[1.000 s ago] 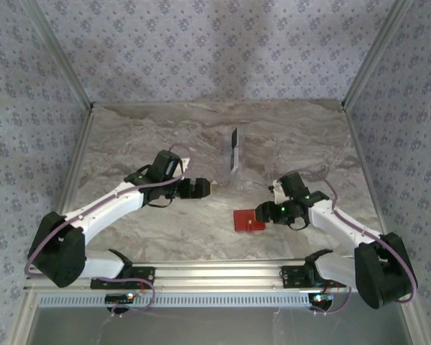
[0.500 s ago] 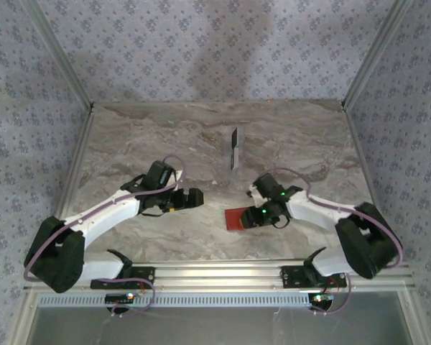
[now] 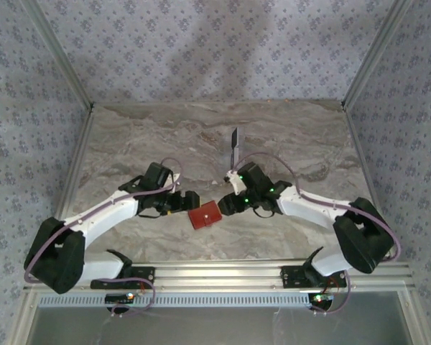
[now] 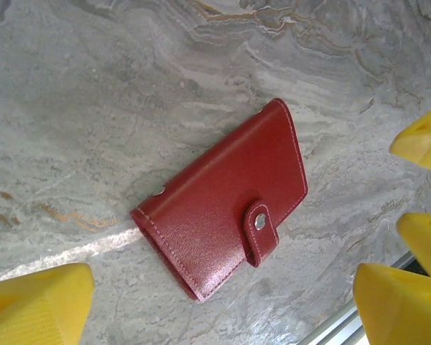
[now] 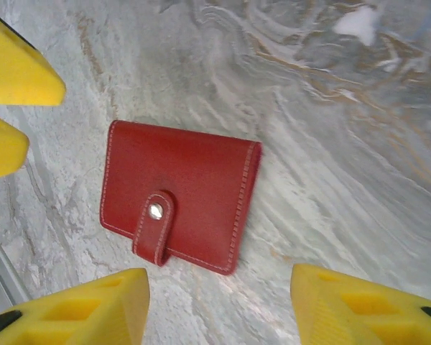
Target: Put the credit cards into the card holder
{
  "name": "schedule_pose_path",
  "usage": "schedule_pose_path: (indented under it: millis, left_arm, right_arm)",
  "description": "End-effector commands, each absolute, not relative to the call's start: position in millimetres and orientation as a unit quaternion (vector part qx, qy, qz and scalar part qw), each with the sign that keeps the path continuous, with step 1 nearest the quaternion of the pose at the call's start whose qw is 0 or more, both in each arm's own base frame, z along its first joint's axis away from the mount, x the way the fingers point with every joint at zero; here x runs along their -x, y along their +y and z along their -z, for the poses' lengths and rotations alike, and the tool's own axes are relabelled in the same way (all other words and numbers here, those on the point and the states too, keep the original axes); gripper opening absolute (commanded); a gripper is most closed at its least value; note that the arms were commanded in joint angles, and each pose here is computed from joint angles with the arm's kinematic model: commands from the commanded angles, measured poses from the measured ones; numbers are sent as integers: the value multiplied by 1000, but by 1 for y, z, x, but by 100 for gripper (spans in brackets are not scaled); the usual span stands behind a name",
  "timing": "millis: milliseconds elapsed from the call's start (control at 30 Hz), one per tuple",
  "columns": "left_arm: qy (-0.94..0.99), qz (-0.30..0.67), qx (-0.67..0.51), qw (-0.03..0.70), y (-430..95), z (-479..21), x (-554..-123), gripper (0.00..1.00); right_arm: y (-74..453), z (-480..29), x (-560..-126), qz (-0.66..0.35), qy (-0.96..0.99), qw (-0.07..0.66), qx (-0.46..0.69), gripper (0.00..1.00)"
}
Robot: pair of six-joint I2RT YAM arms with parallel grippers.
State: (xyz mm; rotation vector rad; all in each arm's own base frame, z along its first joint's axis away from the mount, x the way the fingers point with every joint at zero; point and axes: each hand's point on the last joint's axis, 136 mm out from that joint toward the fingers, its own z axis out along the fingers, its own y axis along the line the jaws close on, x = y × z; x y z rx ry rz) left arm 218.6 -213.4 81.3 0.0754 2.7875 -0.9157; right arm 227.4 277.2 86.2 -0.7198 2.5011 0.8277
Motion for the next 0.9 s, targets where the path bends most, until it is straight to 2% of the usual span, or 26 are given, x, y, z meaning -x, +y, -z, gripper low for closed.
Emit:
schedule_pose_path:
  millis: [0,167,400,533,633,867]
  left_arm:
    - [949,299,-46,93,-212,-80,-222,88]
    - [944,323,-61,41,-230,-73,-232,74]
    - [947,315,-61,23,-235,-63,-239,72]
    - [940,334,-72,-2,-247,-55,-226,67]
    - [935,345,-75,-23,-253,-54,-217,52]
    - [935,343,-76,-46,-245,-54,-199,34]
  right_arm:
    - [271,-85,-205,-323,899,172,239,54]
    - [284,-81,-187,-322,898,179,243,50]
    - [291,-77,-183,-329,895,189,233,45]
    - [298,-67,-176,-337,894,163,245,43]
    - [299,-60,-174,-330,898,159,245,43]
    - [300,-55,-177,-323,905,153,231,42]
